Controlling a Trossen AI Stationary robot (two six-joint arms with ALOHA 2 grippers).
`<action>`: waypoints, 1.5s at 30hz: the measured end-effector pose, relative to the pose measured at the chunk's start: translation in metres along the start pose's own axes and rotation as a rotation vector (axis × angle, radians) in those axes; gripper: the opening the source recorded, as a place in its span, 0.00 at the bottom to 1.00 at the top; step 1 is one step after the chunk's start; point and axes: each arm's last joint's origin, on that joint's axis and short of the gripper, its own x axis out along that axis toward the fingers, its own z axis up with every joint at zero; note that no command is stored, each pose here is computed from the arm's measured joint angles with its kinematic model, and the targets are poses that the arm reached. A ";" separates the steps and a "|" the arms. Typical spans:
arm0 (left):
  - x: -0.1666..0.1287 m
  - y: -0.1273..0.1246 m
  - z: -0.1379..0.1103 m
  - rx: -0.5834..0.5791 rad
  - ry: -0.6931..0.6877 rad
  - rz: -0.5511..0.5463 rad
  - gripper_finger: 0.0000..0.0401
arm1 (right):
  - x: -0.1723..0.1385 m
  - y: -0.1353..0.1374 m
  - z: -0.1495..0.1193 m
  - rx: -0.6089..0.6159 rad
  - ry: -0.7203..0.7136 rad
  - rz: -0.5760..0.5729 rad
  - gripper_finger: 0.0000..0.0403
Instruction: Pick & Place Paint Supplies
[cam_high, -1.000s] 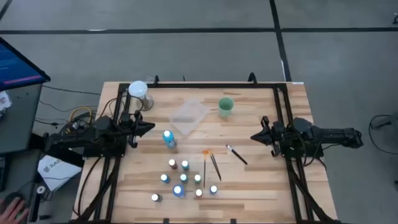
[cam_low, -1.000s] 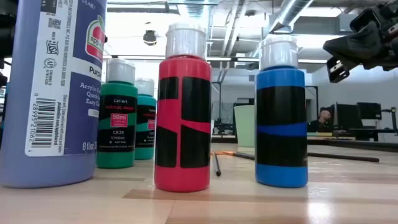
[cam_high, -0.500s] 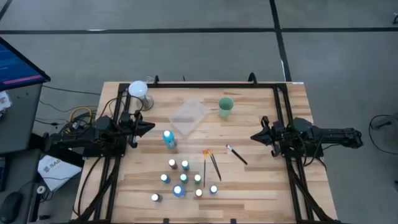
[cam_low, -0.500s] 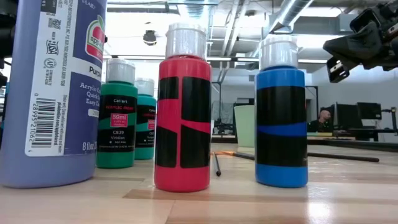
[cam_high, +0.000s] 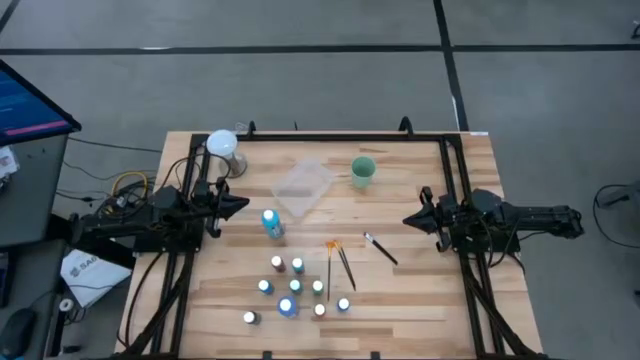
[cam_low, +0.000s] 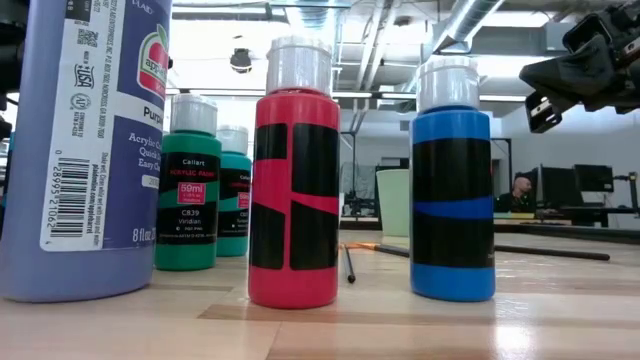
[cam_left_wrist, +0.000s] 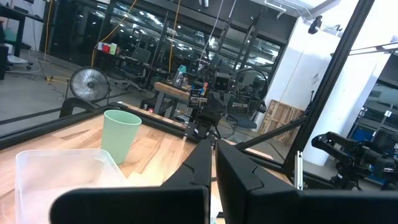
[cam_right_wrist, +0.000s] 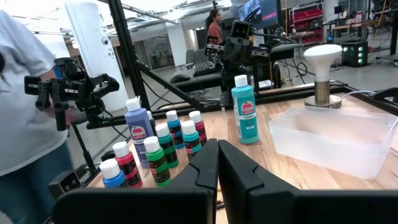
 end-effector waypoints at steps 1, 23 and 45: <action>0.000 0.000 0.000 0.000 0.000 0.000 0.01 | 0.000 0.000 0.000 0.000 0.000 0.000 0.01; -0.005 -0.010 0.030 -0.216 -0.316 -0.119 0.01 | 0.000 0.000 0.000 0.000 -0.004 0.001 0.01; 0.036 -0.045 0.133 -0.357 -0.580 -0.178 0.14 | -0.002 0.004 0.020 0.188 -0.201 0.063 0.01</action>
